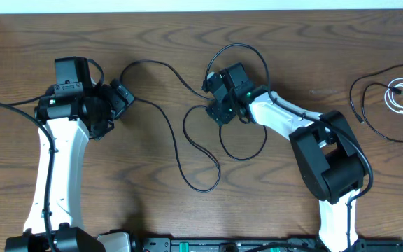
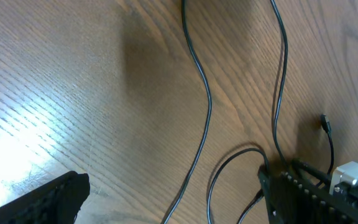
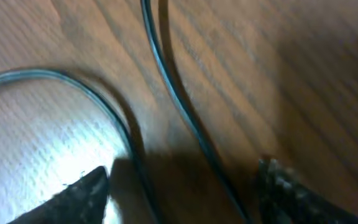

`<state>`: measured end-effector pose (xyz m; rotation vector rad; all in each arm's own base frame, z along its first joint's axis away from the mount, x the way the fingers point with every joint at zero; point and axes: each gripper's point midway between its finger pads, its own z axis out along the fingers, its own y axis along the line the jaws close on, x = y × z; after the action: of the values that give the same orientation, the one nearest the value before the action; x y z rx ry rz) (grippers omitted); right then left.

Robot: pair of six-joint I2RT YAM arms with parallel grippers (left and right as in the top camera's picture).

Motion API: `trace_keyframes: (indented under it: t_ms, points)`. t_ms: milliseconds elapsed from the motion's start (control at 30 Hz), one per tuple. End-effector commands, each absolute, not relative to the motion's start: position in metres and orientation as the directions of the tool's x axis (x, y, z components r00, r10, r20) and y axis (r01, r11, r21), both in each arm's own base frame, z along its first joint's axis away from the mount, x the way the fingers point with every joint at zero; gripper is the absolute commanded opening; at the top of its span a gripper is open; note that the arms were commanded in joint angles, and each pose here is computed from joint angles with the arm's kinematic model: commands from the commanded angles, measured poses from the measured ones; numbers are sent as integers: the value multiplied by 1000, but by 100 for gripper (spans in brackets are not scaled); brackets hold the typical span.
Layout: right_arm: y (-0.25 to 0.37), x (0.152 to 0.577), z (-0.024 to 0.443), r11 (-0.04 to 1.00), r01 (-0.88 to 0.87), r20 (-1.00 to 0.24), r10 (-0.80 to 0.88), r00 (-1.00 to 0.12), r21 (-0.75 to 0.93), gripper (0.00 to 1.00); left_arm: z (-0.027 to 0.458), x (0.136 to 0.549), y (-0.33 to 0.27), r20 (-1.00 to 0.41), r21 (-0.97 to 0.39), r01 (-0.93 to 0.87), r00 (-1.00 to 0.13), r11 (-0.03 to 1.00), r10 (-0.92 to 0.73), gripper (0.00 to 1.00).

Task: Untangle cables

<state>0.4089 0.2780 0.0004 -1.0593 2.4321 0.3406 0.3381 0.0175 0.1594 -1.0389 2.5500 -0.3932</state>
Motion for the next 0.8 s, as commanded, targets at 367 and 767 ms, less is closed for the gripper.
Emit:
trace_keyframes:
  t_ms: [367, 767]
  points:
    - [217, 309, -54, 701, -701, -25, -705, -709, 131, 23, 160, 339, 18, -217, -383, -618, -662, 686, -718, 98]
    - [236, 297, -43, 669, -722, -25, -730, -683, 176, 2, 160, 339, 18, -217, -383, -618, -662, 686, -718, 98]
